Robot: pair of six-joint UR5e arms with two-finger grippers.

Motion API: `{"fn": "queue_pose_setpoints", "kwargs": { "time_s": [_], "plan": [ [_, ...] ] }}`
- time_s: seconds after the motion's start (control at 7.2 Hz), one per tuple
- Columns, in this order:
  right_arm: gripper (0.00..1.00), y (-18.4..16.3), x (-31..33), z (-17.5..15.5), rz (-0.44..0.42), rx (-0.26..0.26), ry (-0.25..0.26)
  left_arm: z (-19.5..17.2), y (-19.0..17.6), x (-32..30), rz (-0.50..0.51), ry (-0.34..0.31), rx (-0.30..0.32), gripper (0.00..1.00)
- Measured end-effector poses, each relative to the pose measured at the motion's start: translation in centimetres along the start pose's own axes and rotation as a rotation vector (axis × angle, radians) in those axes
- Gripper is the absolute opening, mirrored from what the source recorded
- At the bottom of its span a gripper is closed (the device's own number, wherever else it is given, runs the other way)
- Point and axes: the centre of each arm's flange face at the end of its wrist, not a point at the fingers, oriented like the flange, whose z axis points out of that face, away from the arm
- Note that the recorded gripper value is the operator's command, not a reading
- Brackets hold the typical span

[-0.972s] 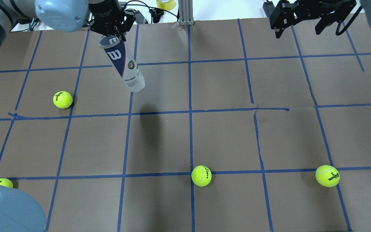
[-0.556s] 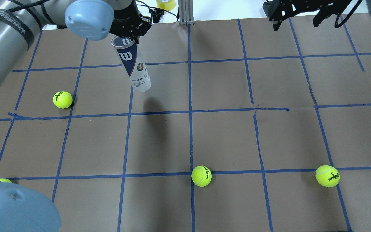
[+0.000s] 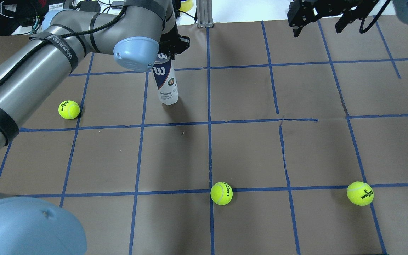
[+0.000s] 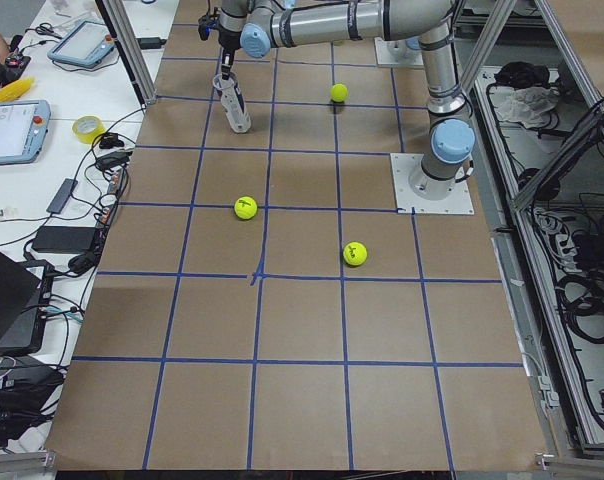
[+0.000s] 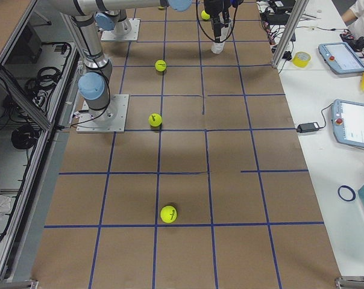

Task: Lift up tennis ball bucket
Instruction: 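Lower the upright can onto the table with the left gripper, then open the left gripper and raise it away from the can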

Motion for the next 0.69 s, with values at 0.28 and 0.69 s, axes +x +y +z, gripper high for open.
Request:
{"fn": "queue_pose_setpoints", "kwargs": {
  "time_s": [0.28, 0.69],
  "plan": [
    [1.00, -0.1, -0.1, 1.1, -0.009, -0.023, -0.009, 0.1, 0.7, 1.0, 0.009, 0.007, -0.013, 0.95],
    [1.00, 0.3, -0.1, 1.1, -0.013, -0.028, -0.015, -2.5, 1.1, 1.7, 0.008, 0.031, -0.002, 1.00]
  ]
}}
